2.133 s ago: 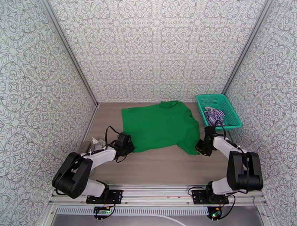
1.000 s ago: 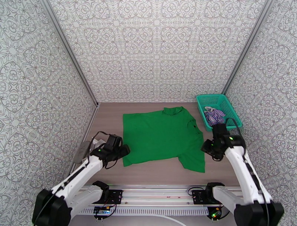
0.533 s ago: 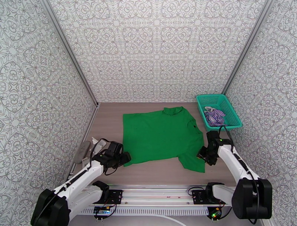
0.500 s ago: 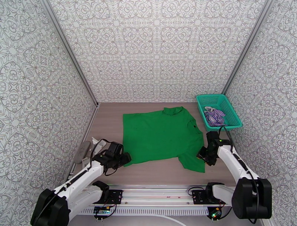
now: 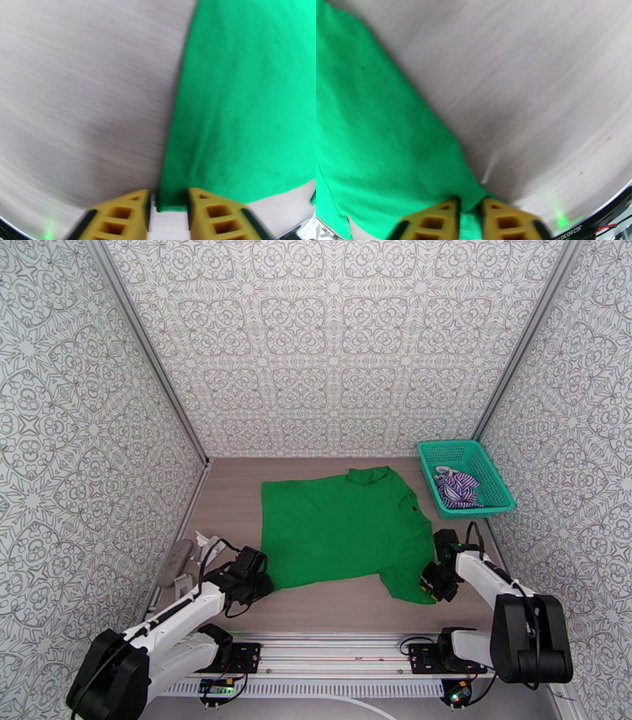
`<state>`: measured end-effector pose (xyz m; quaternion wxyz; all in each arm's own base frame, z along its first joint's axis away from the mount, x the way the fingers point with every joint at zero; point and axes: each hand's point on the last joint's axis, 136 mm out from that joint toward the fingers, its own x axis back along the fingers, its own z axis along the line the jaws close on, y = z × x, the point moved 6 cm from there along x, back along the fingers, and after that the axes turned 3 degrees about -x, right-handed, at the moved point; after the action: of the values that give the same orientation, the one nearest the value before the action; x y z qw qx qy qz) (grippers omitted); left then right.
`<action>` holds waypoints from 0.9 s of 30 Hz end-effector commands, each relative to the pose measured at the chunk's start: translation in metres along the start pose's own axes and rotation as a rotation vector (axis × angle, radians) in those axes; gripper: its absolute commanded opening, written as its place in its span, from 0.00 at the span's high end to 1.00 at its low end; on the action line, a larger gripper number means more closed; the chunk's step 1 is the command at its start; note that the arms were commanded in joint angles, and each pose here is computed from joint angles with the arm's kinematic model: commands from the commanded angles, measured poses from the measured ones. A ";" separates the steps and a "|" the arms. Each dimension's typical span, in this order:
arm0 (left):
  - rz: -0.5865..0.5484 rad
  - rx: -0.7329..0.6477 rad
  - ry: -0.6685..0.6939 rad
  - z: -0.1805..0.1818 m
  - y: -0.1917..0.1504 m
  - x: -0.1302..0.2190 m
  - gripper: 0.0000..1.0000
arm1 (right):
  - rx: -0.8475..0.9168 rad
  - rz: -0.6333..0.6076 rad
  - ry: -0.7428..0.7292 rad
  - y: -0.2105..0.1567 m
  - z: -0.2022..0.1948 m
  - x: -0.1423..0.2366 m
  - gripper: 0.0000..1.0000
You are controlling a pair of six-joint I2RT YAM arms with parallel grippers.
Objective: Fold and stack the mixed laundry pile
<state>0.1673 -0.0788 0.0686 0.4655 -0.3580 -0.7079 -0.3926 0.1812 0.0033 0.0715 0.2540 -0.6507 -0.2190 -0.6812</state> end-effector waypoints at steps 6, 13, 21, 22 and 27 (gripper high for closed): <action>-0.042 -0.036 -0.110 -0.024 0.013 -0.002 1.00 | 0.026 -0.110 0.038 0.014 0.006 0.012 1.00; -0.025 -0.098 -0.049 -0.021 0.013 0.014 1.00 | 0.068 -0.130 0.071 0.016 0.013 0.039 1.00; -0.083 -0.157 -0.056 -0.025 0.022 0.048 1.00 | 0.115 -0.176 0.139 0.020 0.026 0.083 1.00; -0.086 -0.157 -0.055 -0.026 0.024 0.051 1.00 | 0.124 -0.180 0.152 0.022 0.031 0.090 1.00; -0.132 -0.129 -0.090 -0.030 0.038 0.062 1.00 | 0.193 -0.218 0.195 0.030 0.056 0.121 1.00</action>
<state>0.1897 -0.0860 0.1327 0.3882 -0.3640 -0.7209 -0.4440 0.2318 0.0039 0.1779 0.2460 -0.5369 -0.3090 -0.7455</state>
